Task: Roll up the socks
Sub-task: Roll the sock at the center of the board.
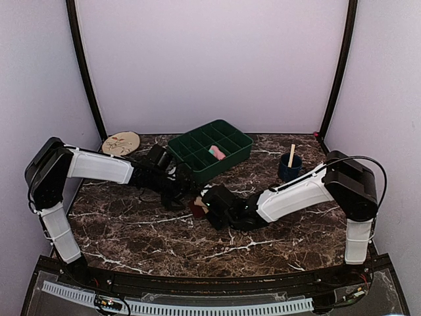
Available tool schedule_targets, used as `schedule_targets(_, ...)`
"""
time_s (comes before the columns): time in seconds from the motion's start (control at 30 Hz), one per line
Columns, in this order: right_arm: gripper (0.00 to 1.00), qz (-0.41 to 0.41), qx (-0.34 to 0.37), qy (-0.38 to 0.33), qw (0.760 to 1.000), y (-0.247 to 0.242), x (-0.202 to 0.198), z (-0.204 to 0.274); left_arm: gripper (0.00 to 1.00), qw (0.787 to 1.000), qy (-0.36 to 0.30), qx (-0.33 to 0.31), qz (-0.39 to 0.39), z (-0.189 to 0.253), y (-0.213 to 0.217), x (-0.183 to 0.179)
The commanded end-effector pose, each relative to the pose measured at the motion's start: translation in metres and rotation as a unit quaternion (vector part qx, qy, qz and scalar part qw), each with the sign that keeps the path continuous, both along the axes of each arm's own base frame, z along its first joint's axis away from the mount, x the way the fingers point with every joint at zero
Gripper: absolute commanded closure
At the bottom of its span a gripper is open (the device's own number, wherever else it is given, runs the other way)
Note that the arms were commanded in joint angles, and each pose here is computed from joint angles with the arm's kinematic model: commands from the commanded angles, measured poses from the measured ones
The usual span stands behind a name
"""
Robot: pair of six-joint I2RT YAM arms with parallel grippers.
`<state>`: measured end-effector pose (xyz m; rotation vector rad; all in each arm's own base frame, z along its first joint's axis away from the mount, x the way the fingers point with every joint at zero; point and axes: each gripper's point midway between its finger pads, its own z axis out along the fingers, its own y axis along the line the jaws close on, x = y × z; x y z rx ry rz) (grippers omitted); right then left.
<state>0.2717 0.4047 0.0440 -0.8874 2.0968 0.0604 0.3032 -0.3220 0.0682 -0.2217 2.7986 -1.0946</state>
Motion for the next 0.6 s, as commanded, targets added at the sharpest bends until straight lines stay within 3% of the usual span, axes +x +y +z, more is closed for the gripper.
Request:
schedule_targets(0.0,1.00,0.018,0.023,-0.007,1.000,0.019,-0.001,0.005,0.05,0.997,0.036,-0.068,0.000,0.014,-0.019,-0.002)
schedule_targets(0.13,1.00,0.031,0.028,-0.009,0.999,0.029,-0.002,0.010,0.11,0.995,0.055,-0.077,0.002,0.010,-0.021,-0.001)
schedule_targets(0.57,1.00,0.049,0.039,-0.008,0.998,0.046,-0.003,0.014,0.54,0.994,0.067,-0.085,0.016,0.011,-0.021,0.007)
